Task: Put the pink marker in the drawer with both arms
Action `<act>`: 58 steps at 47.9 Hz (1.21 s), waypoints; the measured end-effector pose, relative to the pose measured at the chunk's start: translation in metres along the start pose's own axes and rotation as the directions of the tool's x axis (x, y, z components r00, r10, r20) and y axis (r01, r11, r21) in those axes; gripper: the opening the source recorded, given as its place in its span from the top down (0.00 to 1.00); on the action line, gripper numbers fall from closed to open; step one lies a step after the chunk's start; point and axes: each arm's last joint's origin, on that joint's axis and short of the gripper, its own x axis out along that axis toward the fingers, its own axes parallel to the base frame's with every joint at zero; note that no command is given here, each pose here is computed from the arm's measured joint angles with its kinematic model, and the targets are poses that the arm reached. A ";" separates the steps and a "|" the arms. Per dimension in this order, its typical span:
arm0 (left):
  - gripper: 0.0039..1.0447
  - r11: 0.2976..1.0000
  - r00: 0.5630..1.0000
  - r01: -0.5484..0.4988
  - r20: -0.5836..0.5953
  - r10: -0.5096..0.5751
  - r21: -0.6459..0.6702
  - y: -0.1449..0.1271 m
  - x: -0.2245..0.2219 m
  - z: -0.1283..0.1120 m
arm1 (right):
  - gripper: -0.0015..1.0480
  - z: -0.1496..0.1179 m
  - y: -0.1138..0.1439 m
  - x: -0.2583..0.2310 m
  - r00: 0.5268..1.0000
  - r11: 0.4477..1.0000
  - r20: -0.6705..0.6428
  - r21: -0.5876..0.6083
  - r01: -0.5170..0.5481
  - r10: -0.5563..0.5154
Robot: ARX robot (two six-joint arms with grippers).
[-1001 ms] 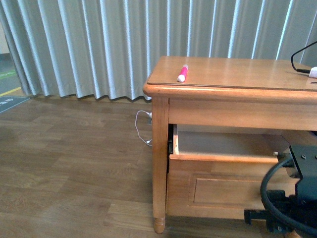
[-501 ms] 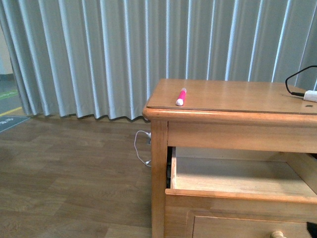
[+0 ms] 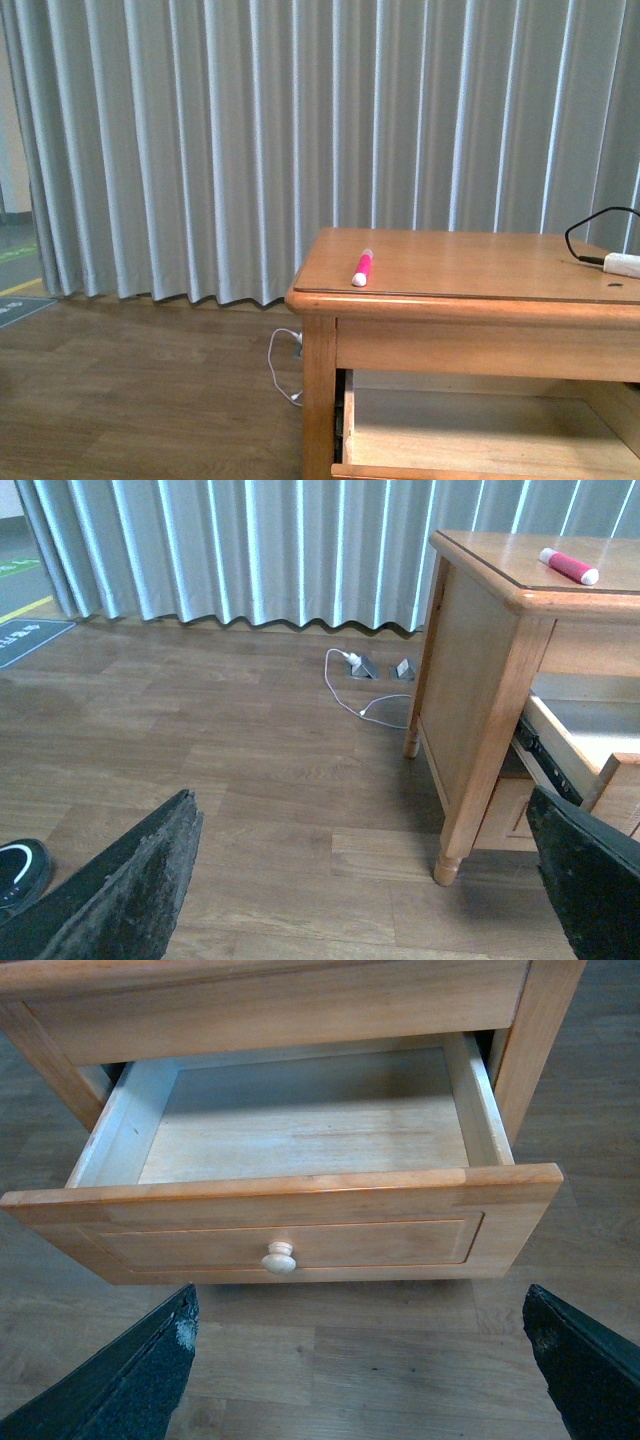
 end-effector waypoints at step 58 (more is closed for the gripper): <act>0.06 0.986 0.963 0.150 -0.236 -0.128 0.079 -0.160 0.291 0.121 | 0.09 0.000 0.000 0.000 1.000 1.000 -0.001 0.002 0.000 0.000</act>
